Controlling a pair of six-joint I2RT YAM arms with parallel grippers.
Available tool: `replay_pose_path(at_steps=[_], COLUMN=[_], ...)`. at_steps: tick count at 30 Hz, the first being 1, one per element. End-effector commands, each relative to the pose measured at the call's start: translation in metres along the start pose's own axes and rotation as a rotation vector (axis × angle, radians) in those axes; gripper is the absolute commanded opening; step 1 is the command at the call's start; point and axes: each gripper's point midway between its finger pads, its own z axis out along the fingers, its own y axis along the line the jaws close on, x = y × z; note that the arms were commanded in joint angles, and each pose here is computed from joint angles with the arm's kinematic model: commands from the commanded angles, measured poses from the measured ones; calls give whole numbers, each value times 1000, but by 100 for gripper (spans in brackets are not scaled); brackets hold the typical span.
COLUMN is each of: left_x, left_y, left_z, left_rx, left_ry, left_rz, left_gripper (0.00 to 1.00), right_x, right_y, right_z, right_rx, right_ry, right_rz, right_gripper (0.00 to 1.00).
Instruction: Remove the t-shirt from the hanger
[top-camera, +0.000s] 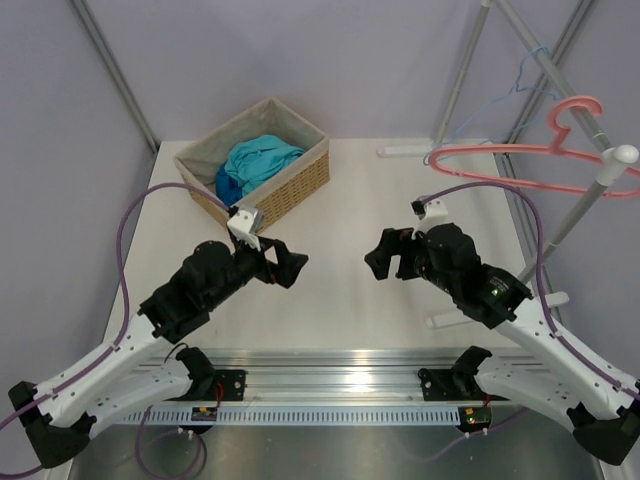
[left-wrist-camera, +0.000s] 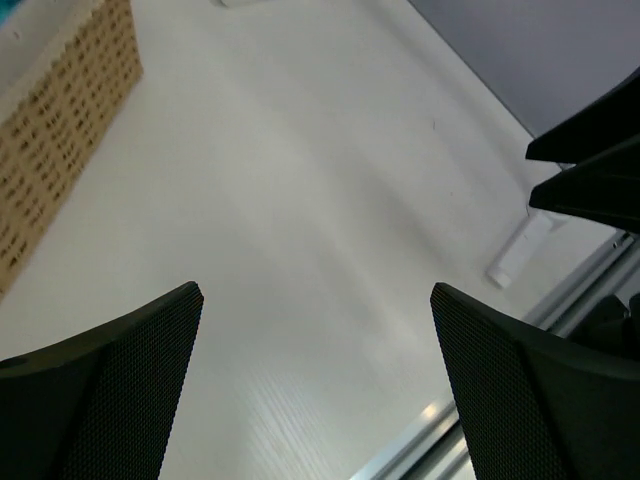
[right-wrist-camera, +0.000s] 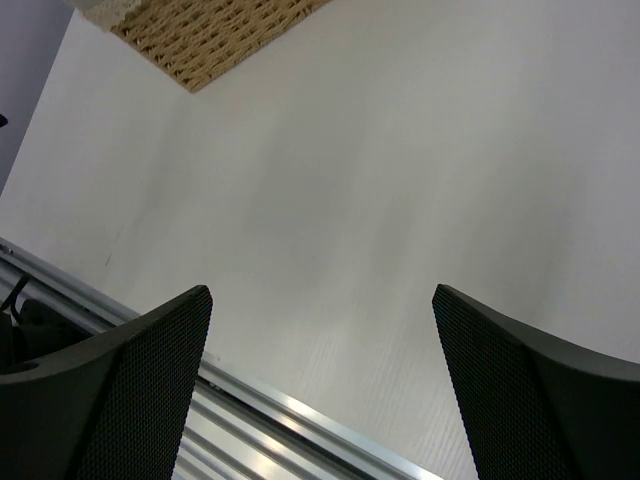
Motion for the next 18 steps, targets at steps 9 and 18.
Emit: replay_pose_path(at_steps=[9, 18], left_x=[46, 40], left_y=[-20, -35], left_z=[-17, -17], left_rx=[171, 259], left_ry=[37, 5], left_rz=[-86, -87], left_gripper=[99, 99], right_x=[5, -1], right_y=[-3, 5], right_z=[-17, -27], right_rx=[-44, -109], right_ry=[-153, -191], right_rz=[57, 48], right_gripper=[99, 100])
